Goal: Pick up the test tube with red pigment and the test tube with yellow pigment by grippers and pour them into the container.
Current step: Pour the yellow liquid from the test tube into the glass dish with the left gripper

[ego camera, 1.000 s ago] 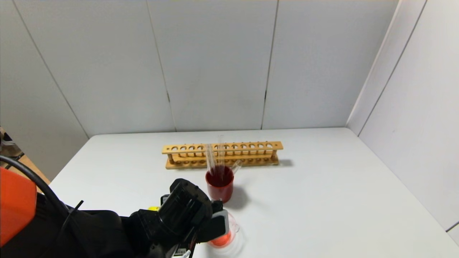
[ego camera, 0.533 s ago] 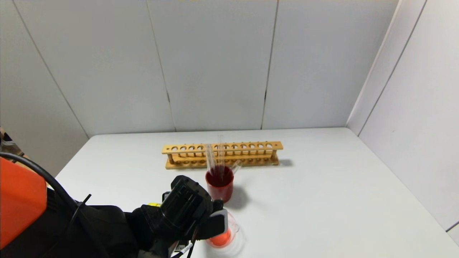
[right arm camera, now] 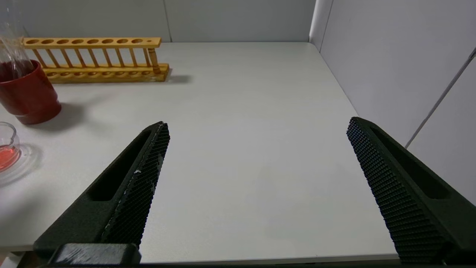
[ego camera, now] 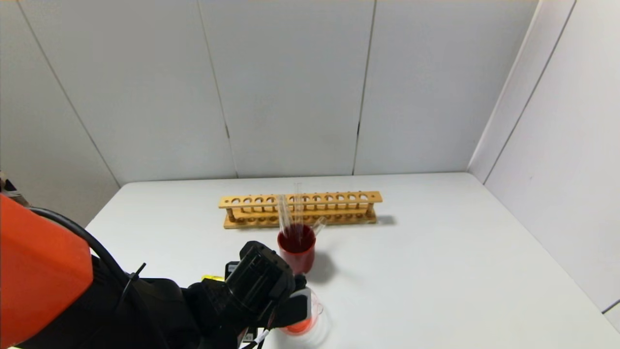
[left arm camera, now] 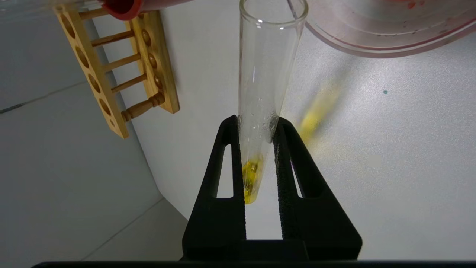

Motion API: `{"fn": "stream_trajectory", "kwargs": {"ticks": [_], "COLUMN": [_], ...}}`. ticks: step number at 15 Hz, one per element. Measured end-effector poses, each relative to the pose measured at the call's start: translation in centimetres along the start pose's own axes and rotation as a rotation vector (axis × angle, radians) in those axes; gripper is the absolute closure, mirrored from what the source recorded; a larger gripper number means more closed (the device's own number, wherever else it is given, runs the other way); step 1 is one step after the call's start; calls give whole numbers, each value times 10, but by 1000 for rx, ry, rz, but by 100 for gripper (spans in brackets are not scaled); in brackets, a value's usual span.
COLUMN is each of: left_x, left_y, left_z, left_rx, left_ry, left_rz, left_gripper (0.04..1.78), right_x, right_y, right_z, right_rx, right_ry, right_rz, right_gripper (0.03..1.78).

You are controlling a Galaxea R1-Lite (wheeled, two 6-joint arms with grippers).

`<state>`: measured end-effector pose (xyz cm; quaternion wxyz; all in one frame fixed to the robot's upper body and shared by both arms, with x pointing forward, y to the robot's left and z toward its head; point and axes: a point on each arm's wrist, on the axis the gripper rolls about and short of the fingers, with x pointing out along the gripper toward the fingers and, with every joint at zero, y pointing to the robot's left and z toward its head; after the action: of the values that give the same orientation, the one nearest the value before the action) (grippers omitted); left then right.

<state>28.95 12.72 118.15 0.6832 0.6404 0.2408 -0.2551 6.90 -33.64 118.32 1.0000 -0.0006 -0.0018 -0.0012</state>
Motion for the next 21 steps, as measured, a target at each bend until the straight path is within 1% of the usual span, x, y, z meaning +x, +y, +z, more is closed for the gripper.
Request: {"fn": "stream_trajectory", "kwargs": {"ticks": [7, 12, 21], "left_x": [0, -4, -5], "left_y": [-3, 4, 14], "left_z": [-3, -1, 2], "left_rx": [44, 117, 168], "left_ry": [38, 25, 20], "left_rz": [9, 29, 49], "left_gripper": [152, 152, 152], "right_x": [0, 0, 0], "right_y": [0, 0, 0], "right_z": [0, 0, 0], "right_rx": [0, 0, 0], "right_ry": [0, 0, 0], "right_rz": [0, 0, 0], "right_gripper": [7, 7, 7]}}
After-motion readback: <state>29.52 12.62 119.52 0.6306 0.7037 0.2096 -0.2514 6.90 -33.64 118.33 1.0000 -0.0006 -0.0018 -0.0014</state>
